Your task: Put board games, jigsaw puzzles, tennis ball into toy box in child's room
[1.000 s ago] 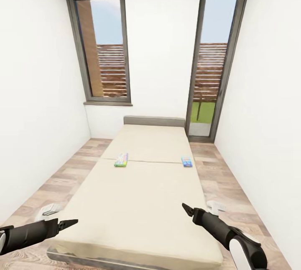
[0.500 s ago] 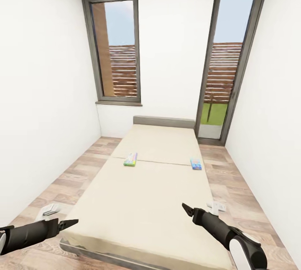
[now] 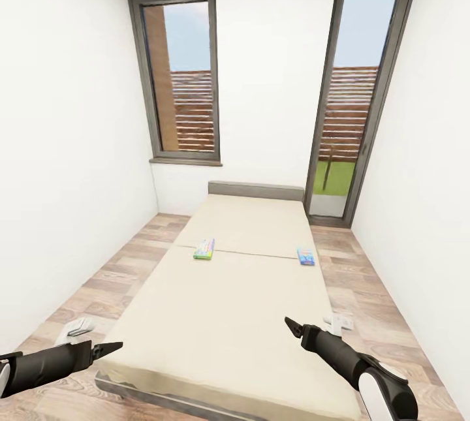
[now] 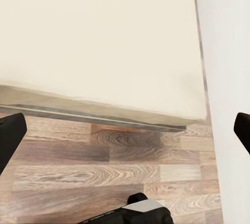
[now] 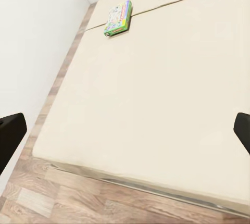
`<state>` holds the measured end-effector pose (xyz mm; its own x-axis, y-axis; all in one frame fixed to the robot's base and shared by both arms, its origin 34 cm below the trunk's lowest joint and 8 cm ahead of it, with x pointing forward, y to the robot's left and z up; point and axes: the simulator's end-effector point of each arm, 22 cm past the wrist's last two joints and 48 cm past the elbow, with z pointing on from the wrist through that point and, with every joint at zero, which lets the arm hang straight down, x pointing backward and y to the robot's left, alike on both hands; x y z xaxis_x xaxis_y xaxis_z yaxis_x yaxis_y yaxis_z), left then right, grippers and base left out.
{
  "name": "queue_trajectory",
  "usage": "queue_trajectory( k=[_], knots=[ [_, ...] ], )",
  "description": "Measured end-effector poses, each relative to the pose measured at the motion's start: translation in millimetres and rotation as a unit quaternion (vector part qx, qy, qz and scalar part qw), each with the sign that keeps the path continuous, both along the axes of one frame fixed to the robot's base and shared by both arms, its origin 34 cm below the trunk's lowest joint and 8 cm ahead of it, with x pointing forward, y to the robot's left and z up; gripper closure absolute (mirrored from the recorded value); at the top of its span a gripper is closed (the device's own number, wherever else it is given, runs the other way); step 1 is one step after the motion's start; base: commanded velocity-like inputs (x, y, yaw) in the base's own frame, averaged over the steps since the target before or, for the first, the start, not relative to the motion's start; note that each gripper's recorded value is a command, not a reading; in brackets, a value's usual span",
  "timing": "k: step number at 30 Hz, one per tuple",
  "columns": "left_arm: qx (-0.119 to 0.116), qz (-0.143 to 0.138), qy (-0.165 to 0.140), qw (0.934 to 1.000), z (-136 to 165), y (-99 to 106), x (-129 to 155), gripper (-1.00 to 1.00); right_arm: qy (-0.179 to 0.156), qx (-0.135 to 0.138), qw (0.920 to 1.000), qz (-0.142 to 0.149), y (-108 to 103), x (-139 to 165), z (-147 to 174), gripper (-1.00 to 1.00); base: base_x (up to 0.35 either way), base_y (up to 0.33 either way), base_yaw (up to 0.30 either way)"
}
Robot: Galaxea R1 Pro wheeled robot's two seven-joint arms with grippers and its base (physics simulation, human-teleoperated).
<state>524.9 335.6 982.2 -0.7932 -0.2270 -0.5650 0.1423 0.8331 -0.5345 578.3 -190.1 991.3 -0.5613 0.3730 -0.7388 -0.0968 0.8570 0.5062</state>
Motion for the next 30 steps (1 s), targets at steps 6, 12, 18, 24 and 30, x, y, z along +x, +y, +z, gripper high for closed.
queue_trajectory(
  k=[6,12,18,24,30],
  knots=[
    [0.0,0.0,0.0,1.0,3.8,-0.2,-2.6,-1.0,0.0,0.0,1.0,0.0,0.0,-2.3,4.1,-1.0,0.0,0.0,0.0],
    [0.0,0.0,0.0,1.0,4.9,-0.5,-3.4,-1.0,0.0,0.0,1.0,0.0,0.4,-3.3,5.2,-1.0,0.0,0.0,0.015],
    [0.0,0.0,0.0,1.0,4.9,-0.7,-3.4,-1.0,0.0,0.002,1.0,0.0,1.8,-3.4,5.2,-1.0,0.0,0.0,0.167],
    [0.0,0.0,-0.001,1.0,5.1,-0.5,-3.3,-1.0,0.0,0.002,1.0,0.0,2.5,-3.2,5.4,-1.0,0.0,0.0,0.255],
    [0.0,0.0,-0.001,1.0,5.2,-0.4,-3.2,-1.0,0.001,0.002,1.0,0.0,2.8,-3.2,5.0,-1.0,0.0,0.0,0.278]
  ],
)
